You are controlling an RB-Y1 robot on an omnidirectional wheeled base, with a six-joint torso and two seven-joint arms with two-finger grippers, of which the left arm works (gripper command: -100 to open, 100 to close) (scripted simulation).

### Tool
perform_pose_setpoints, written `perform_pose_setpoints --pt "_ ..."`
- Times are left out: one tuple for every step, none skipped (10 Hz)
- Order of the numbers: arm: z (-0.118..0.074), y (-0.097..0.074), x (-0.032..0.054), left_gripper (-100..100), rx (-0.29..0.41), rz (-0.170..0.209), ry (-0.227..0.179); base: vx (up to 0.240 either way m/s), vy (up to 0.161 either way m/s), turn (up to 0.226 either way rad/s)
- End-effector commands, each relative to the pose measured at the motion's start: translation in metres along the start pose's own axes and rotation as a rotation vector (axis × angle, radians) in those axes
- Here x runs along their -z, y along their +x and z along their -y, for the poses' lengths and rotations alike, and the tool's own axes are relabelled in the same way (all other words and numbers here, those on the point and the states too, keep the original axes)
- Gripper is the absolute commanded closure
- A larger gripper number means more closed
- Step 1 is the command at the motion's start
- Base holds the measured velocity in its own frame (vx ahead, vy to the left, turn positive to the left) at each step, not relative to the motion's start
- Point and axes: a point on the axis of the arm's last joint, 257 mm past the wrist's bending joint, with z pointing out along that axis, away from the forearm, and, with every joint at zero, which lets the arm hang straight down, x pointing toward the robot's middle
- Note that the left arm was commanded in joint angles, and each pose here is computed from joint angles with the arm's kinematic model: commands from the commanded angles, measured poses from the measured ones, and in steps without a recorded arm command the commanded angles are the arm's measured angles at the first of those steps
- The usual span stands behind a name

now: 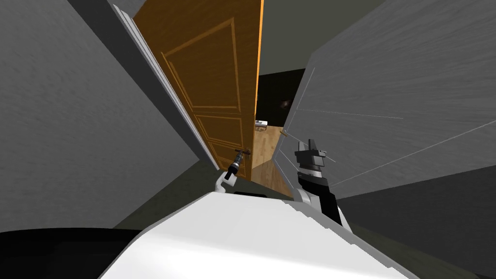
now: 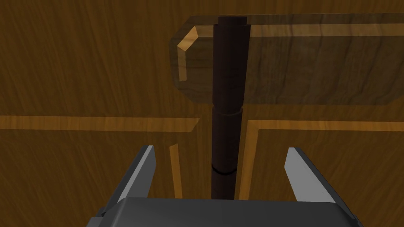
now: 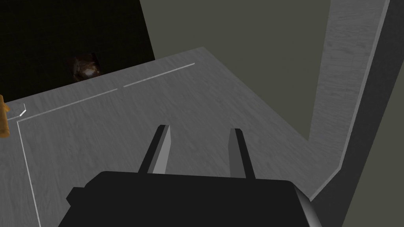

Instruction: Push the door open

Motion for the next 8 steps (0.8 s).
perform_pose_setpoints --pt "-0.0008 -0.001 -0.0017 -100 0.002 0.004 0.001 0.193 -0.043 -0.023" --pt "-0.0012 -0.0012 -0.0025 -100 0.004 0.006 0.001 0.195 -0.026 -0.018" --pt "-0.0011 -0.0009 -0.0021 -100 0.003 0.005 0.001 0.09 -0.008 -0.001" --pt "-0.0011 -0.0009 -0.0021 100 0.003 0.005 0.001 -0.012 0.0 0.004" --pt "-0.0011 -0.0009 -0.0021 100 0.003 0.005 0.001 -0.026 0.005 -0.009" --pt "-0.0011 -0.0009 -0.0021 100 0.003 0.005 0.001 -0.013 0.004 -0.013" --pt "-0.0011 -0.0009 -0.0021 100 0.003 0.005 0.001 0.0 0.0 0.0" --pt "-0.0011 -0.0009 -0.0021 100 0.003 0.005 0.001 0.0 0.0 0.0"
